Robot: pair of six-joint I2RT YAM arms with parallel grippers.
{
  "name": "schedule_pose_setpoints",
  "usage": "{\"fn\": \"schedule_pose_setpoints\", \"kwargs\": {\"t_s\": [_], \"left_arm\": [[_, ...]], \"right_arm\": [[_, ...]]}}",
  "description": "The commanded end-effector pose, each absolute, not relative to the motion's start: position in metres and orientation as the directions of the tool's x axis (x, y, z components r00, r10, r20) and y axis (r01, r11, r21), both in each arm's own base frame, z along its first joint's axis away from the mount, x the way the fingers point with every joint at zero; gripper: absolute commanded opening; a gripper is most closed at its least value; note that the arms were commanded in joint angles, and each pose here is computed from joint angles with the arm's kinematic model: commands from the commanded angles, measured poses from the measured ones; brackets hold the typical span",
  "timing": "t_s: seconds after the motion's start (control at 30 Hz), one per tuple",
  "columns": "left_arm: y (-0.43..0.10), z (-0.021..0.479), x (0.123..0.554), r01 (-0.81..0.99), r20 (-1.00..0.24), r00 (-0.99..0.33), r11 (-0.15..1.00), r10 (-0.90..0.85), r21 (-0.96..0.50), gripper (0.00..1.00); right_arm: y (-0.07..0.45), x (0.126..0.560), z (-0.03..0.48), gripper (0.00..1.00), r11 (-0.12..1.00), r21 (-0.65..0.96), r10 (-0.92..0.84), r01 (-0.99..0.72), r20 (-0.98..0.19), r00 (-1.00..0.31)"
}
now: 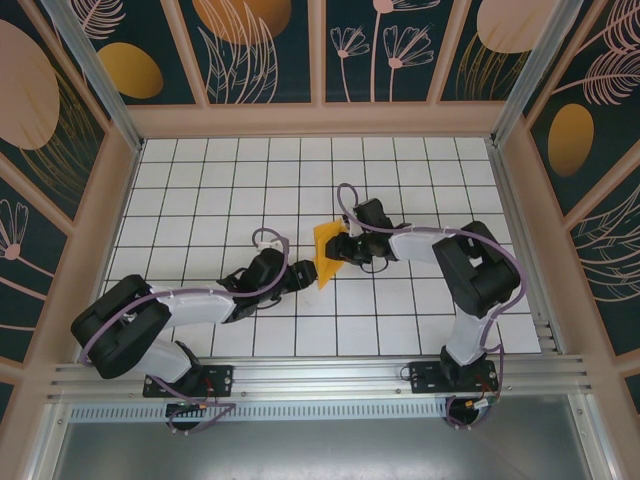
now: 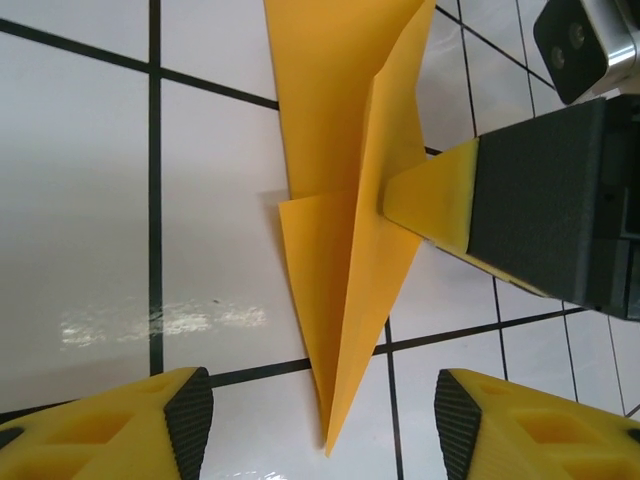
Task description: Fold a paper plane with a square sheet of paper (pick it up from the middle)
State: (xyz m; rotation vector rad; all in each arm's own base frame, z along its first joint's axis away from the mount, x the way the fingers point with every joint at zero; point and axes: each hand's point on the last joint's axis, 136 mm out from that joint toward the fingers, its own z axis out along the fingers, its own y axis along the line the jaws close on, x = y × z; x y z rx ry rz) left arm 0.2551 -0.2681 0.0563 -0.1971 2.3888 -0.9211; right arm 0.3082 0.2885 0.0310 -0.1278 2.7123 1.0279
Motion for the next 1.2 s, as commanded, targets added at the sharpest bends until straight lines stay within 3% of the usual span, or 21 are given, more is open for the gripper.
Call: {"fn": "schedule_pose_setpoints", "kwargs": {"t_s": [0.0, 0.3, 0.63, 0.87, 1.17], "left_arm": [[-0.263, 0.062, 0.259, 0.048, -0.462, -0.808, 0.739, -0.367, -0.672, 0.65], [-0.256, 0.06, 0.257, 0.028, -0.44, -0.805, 0.715, -0.399, -0.699, 0.74], [-0.252, 0.065, 0.253, 0.019, -0.393, -0.81, 0.649, -0.436, -0.761, 0.84], [-0.247, 0.104, 0.255, 0.073, -0.356, -0.791, 0.5, -0.498, -0.863, 0.99], [-0.262, 0.165, 0.254, 0.221, -0.358, -0.801, 0.318, -0.48, -0.922, 0.99]], "right_arm": [[0.305, 0.314, 0.04, 0.4, 0.711, 0.668, -0.029, -0.22, -0.285, -0.958], [0.316, 0.313, 0.033, 0.33, 0.687, 0.687, -0.058, -0.237, -0.273, -0.96], [0.326, 0.319, 0.061, 0.04, 0.626, 0.721, -0.051, -0.299, -0.345, -0.937], [0.33, 0.314, 0.123, 0.02, 0.492, 0.785, -0.034, -0.377, -0.416, -0.909], [0.332, 0.29, 0.193, 0.02, 0.331, 0.839, -0.038, -0.433, -0.446, -0.894]]}}
